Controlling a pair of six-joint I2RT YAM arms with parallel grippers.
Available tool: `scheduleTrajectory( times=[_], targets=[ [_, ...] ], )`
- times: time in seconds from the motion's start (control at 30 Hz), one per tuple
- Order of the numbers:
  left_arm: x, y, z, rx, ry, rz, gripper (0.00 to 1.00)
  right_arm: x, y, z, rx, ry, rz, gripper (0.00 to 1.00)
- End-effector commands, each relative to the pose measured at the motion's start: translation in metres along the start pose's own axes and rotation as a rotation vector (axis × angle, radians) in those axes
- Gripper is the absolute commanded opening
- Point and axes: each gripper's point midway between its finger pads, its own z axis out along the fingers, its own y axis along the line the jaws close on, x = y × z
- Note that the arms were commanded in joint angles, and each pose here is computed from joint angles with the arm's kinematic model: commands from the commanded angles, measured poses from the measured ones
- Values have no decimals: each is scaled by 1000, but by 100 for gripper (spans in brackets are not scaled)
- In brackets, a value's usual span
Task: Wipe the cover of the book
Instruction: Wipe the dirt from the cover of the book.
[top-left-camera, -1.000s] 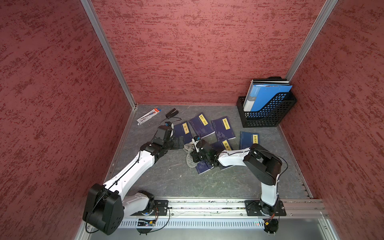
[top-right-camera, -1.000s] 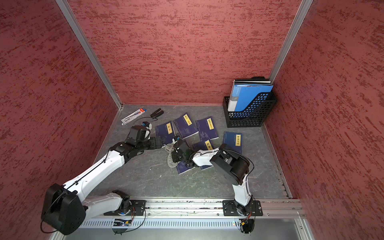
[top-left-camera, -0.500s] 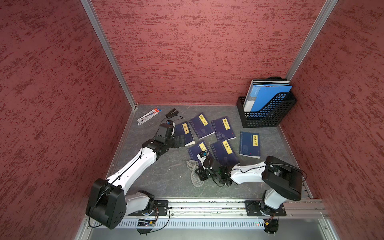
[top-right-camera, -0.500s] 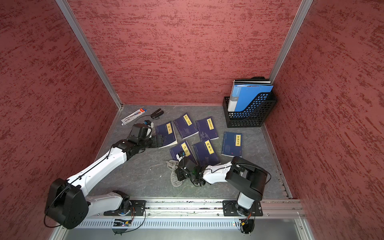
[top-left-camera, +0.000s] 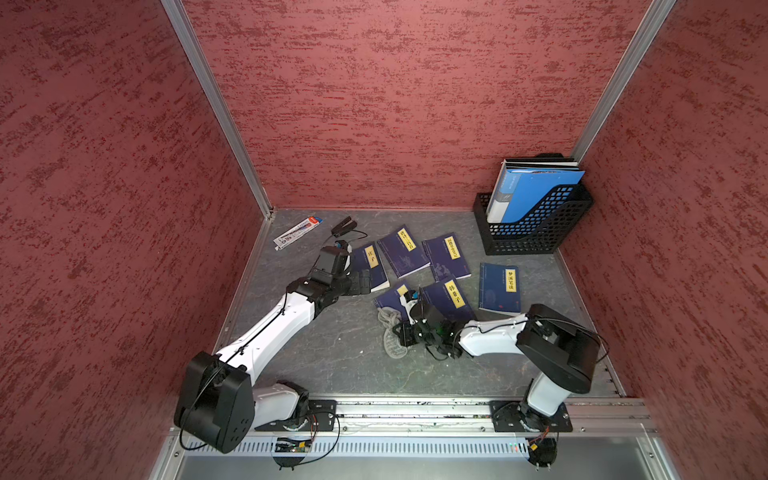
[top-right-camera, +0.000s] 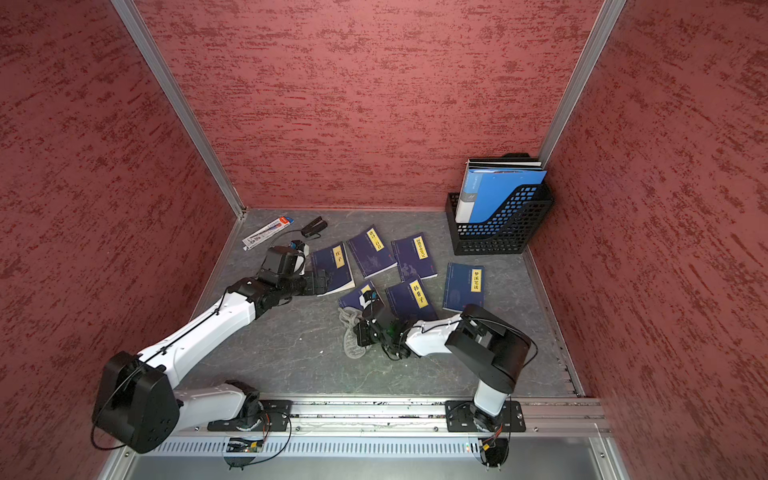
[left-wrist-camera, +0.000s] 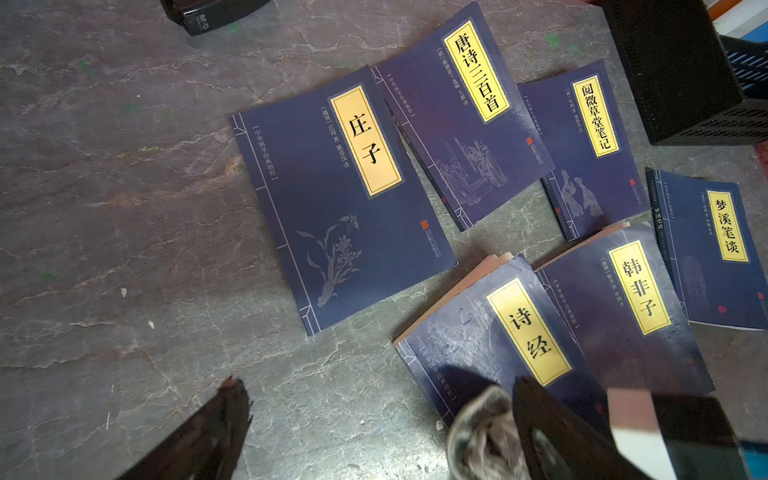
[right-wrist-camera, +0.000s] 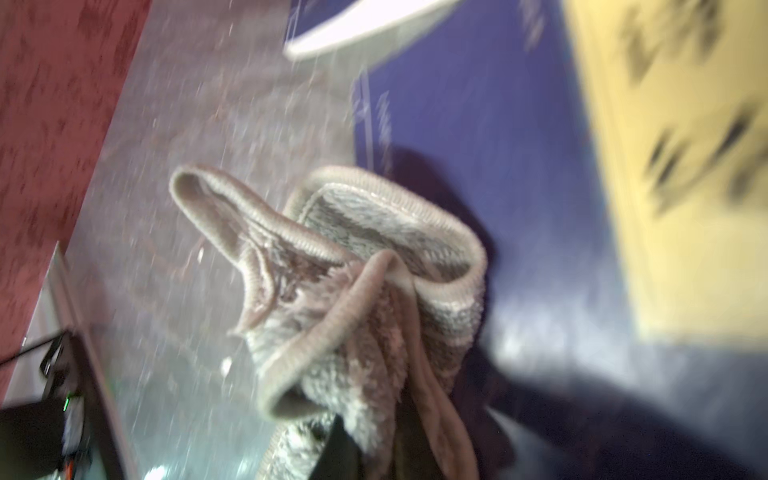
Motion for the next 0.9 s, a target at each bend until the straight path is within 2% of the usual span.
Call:
scheduleTrajectory(
  times=[0.0, 0.2, 0.33, 0.5, 0.73, 0.87],
  targets=[
    [-6, -1, -8, 5, -30, 5, 100, 26, -61, 14, 189, 135, -17, 10],
    [-6, -2, -9, 6, -28, 5, 100, -10, -61, 42, 193, 139, -77, 10],
    [-7, -1, -11, 1, -35, 6, 100, -16, -70, 42, 203, 131, -64, 10],
    [-3, 1, -9, -4, -28, 5, 100, 7, -85, 12, 236, 148, -21, 10],
    [1, 3, 1, -7, -8, 7, 100, 73, -109, -55, 293, 222, 66, 11],
    [3, 2, 8, -1, 2, 4, 100, 79, -110, -68, 295, 209, 77, 12]
  ],
)
